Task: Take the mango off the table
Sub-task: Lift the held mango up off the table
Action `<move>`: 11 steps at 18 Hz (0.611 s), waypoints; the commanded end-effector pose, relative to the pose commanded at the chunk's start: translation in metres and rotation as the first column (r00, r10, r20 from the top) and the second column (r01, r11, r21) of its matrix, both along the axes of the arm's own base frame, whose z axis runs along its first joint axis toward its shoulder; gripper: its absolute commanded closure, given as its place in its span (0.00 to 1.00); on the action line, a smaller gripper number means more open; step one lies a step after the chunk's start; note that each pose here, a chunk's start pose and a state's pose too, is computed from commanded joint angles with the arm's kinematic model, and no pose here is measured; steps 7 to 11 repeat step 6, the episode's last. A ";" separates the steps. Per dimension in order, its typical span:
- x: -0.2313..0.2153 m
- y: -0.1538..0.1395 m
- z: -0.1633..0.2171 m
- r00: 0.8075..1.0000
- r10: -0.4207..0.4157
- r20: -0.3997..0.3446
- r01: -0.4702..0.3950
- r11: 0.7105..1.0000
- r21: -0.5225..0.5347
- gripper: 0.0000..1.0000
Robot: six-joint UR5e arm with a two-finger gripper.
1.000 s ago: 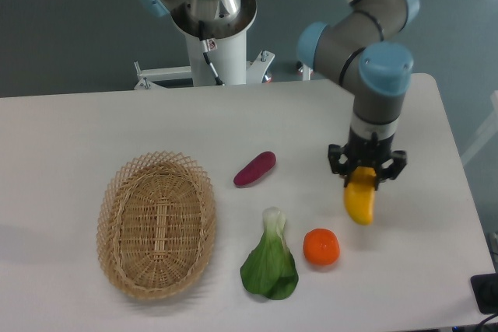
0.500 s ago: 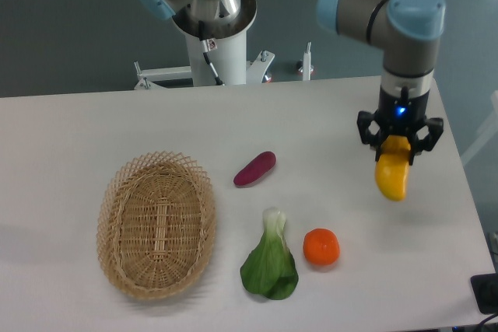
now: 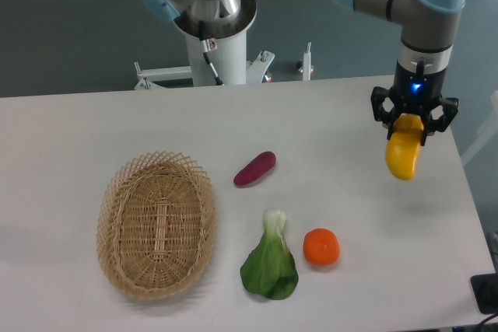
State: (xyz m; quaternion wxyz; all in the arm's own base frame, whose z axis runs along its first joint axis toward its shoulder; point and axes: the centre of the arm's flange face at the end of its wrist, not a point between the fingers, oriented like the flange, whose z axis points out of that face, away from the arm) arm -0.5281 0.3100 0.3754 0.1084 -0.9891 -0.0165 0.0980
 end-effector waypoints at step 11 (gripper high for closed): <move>0.000 0.000 0.000 1.000 -0.018 -0.002 0.018 1.000 -0.004 0.49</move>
